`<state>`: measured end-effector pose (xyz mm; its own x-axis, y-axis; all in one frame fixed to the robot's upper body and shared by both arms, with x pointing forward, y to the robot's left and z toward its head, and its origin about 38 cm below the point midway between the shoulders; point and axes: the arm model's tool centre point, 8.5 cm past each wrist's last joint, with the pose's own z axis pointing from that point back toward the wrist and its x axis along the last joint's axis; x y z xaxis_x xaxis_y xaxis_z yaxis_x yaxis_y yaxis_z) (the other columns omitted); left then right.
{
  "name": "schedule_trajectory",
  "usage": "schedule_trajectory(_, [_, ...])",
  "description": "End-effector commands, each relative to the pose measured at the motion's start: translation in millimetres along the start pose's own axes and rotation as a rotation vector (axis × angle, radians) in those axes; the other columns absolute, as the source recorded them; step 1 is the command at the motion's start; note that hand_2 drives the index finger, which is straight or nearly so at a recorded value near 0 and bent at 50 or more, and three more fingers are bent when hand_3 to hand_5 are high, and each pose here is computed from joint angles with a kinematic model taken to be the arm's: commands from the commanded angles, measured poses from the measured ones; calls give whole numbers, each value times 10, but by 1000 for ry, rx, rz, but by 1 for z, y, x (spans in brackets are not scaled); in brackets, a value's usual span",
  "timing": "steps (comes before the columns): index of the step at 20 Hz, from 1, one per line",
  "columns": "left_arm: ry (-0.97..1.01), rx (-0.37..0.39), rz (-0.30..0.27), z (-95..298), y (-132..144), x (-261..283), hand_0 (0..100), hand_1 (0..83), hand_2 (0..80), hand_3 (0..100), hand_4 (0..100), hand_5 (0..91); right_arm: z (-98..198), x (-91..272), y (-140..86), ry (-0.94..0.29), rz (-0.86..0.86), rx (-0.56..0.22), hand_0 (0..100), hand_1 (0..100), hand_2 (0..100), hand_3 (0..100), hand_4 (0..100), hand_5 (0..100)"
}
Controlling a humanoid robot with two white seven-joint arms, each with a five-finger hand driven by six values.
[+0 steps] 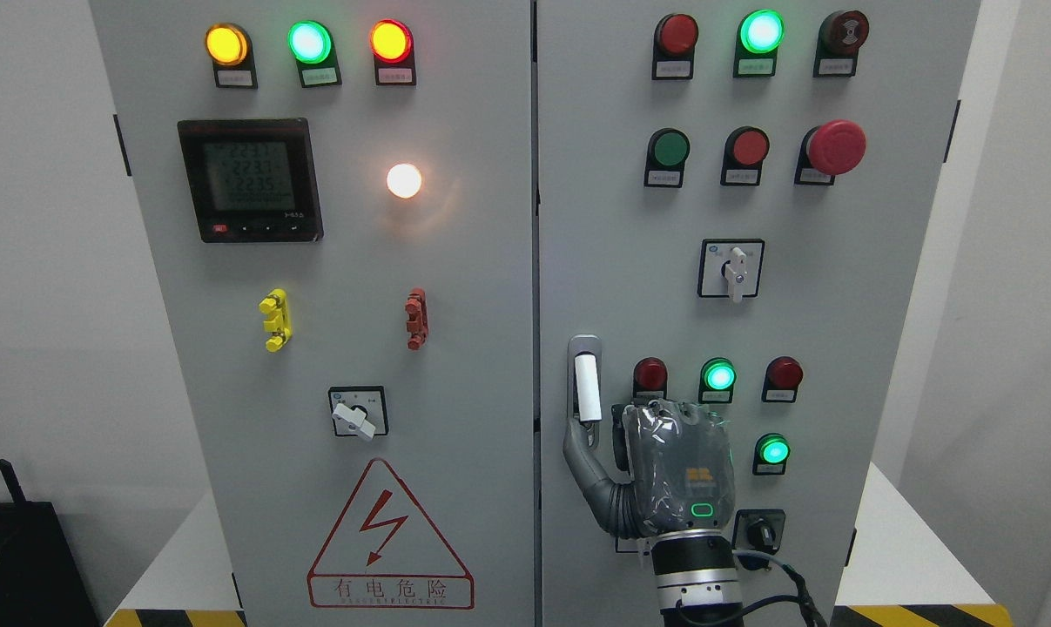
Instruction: Release door handle
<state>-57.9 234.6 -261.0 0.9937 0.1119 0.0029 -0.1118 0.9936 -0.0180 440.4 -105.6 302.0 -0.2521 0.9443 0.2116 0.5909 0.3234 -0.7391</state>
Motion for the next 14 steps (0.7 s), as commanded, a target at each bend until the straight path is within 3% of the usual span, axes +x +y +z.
schedule_trajectory(1, [20,1,-13,1,1,-7,120,389,0,0,0,0,0,-4,-1,10,2,-2,559,150,1000,1000,978,979])
schedule_trajectory(14, [20,1,-13,1,1,-7,120,389,0,0,0,0,0,-7,-2,20,3,-7,554,167,1000,1000,987,980])
